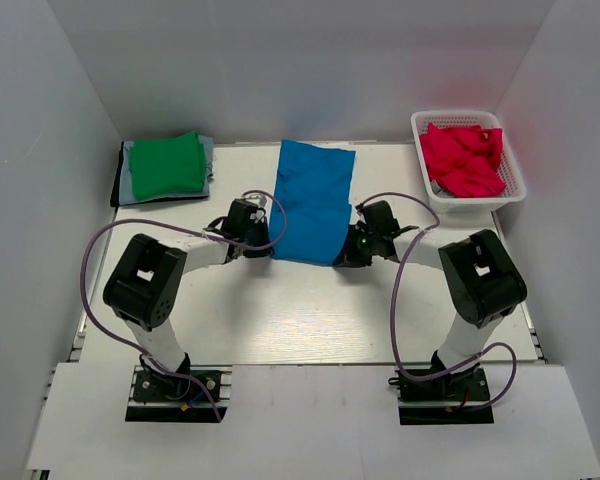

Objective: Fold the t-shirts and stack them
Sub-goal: Grab one side of the 2/3 rectangular tshirt with both arms, then fold the long partially folded tshirt into a neat square

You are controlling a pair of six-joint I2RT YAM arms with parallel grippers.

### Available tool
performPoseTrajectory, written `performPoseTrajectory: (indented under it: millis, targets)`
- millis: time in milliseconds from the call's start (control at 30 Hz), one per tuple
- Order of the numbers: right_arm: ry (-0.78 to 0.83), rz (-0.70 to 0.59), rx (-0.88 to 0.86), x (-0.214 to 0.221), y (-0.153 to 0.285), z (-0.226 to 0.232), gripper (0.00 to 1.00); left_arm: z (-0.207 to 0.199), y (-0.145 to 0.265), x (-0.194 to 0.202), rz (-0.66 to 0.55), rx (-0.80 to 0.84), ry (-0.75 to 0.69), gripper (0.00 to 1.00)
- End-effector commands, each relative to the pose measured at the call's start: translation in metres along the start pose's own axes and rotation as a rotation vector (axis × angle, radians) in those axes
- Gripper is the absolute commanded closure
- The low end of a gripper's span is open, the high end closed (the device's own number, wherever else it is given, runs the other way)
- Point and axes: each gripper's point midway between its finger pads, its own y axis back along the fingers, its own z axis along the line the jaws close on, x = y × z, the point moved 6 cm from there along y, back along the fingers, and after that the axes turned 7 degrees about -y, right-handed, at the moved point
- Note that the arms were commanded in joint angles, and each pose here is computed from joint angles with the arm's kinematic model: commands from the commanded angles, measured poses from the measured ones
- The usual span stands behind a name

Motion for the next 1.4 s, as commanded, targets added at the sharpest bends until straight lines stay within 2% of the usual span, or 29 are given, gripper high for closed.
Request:
performPoseTrajectory:
  millis: [0,133,167,200,233,267,400,433,533,567,700,967,1167,1367]
  targets:
    - [0.025,-0.074,-0.001,-0.012,0.007,0.009,1.0,-0.002,0.003,0.016,0.063,0.052,0.008,1.0]
    - [0.059,-0.056,0.03,0.001,0.035,0.01,1.0,-0.015,0.032,0.026,0.056,0.124,0.053,1.0]
    - [0.078,-0.078,0.005,0.002,0.055,0.02,1.0,-0.021,0.049,0.018,0.007,0.159,0.053,1.0]
    - [0.106,-0.071,0.007,0.005,0.061,0.019,1.0,-0.026,0.057,0.027,0.012,0.181,0.063,1.0]
    - [0.101,-0.026,0.025,0.016,0.069,0.016,1.0,-0.032,0.066,0.029,0.014,0.211,0.063,1.0]
    - [0.127,-0.051,-0.015,0.016,0.087,0.025,1.0,-0.034,0.074,0.03,0.01,0.236,0.059,1.0]
    - [0.219,0.001,-0.046,0.037,0.12,0.03,1.0,-0.054,0.116,0.045,0.043,0.372,0.045,1.0]
    - [0.226,0.034,-0.029,0.046,0.131,0.027,1.0,-0.061,0.134,0.043,0.015,0.429,0.038,1.0]
    - [0.282,0.046,-0.08,0.055,0.154,0.035,1.0,-0.069,0.161,0.05,0.018,0.478,0.04,1.0]
    - [0.297,0.05,-0.102,0.057,0.16,0.038,1.0,-0.071,0.176,0.048,-0.022,0.496,0.028,1.0]
    - [0.352,0.005,-0.195,0.061,0.191,0.056,1.0,-0.077,0.204,0.046,-0.06,0.558,0.036,1.0]
    - [0.395,0.011,-0.33,0.054,0.192,0.077,1.0,-0.073,0.203,0.048,-0.059,0.511,0.102,1.0]
    - [0.42,0.005,-0.408,0.036,0.18,0.093,1.0,-0.058,0.199,0.029,-0.173,0.319,0.183,1.0]
    - [0.389,0.021,-0.464,0.019,0.16,0.101,1.0,-0.042,0.193,0.017,-0.215,0.169,0.275,1.0]
